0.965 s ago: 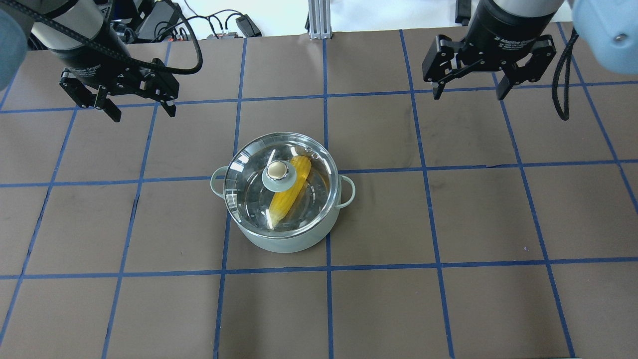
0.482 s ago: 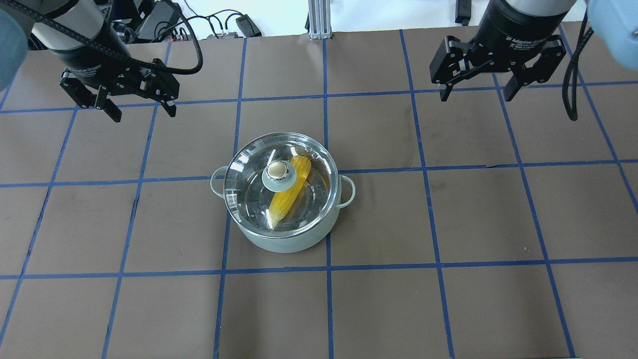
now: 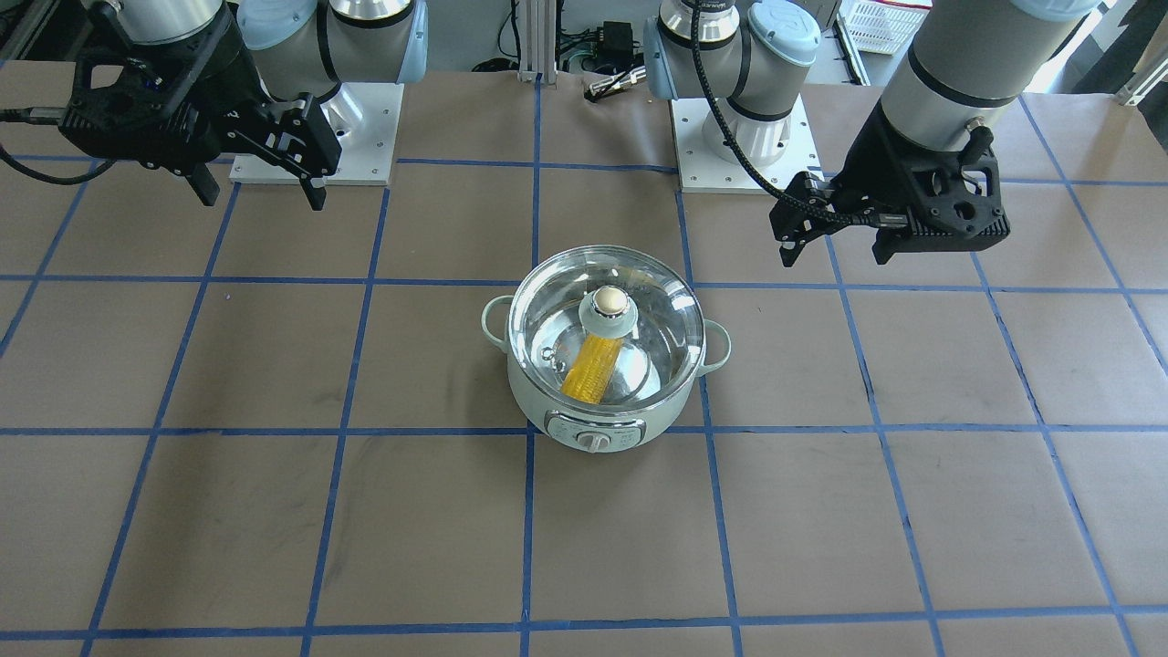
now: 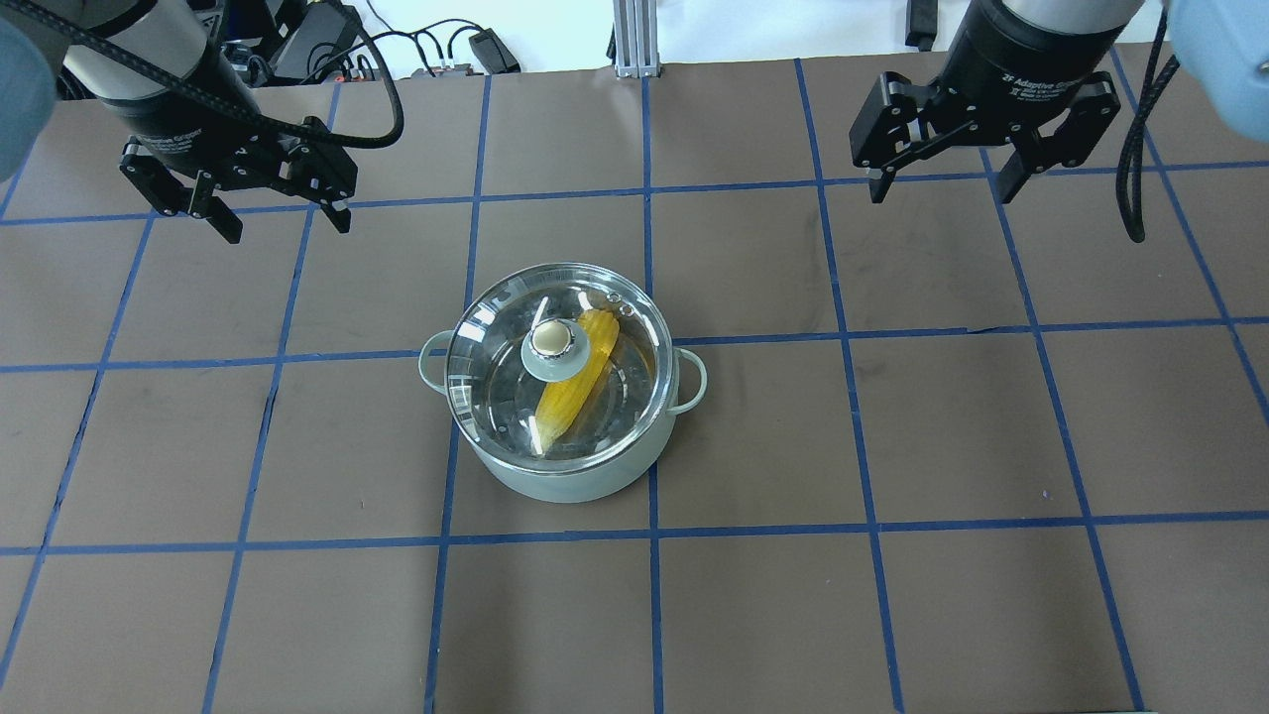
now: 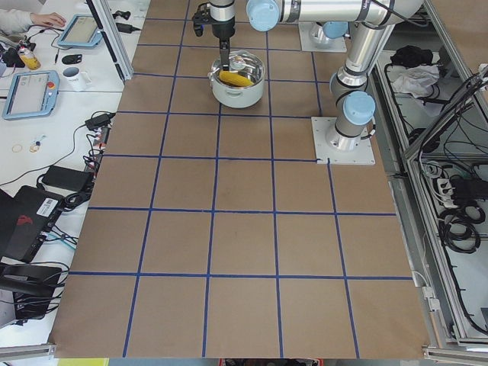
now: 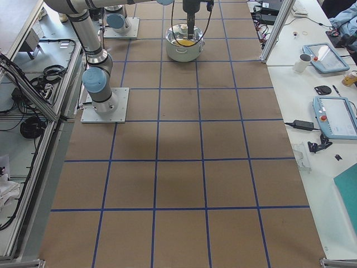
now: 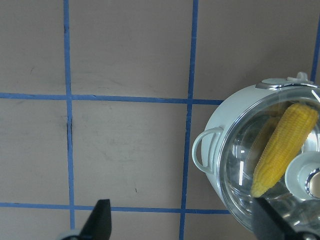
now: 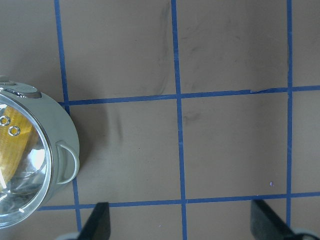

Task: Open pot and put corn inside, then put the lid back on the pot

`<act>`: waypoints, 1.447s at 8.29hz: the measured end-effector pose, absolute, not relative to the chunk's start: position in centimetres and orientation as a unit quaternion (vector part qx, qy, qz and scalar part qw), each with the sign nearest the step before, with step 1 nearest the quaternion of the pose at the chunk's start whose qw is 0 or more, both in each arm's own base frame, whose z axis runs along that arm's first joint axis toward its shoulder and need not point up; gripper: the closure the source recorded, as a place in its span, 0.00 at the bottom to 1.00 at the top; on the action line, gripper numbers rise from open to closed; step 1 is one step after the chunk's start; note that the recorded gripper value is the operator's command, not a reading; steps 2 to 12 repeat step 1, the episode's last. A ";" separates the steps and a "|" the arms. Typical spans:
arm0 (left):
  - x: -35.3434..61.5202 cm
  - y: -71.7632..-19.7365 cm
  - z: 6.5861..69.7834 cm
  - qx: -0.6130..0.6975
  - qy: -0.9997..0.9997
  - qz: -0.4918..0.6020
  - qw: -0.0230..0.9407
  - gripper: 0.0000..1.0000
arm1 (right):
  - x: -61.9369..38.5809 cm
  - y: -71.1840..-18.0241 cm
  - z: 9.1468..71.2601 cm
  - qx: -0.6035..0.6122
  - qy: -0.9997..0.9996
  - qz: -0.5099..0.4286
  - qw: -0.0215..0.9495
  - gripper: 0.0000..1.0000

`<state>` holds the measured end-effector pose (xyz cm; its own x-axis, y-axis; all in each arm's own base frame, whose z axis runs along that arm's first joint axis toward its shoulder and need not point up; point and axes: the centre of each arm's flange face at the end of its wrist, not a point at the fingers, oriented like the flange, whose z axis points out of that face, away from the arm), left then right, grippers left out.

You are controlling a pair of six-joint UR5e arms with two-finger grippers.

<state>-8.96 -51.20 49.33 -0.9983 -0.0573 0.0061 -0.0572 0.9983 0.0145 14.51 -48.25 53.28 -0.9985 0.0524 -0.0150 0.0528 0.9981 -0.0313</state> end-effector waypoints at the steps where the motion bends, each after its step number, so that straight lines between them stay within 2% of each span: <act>1: -9.0 -51.2 49.3 0.029 -1.000 -0.007 0.003 0.00 | 14.5 -48.2 53.3 0.026 0.999 -0.016 0.008 0.00; 12: -9.0 -51.2 49.3 0.029 -1.000 -0.007 0.003 0.00 | 14.5 -48.2 53.3 0.026 0.999 -0.016 0.008 0.00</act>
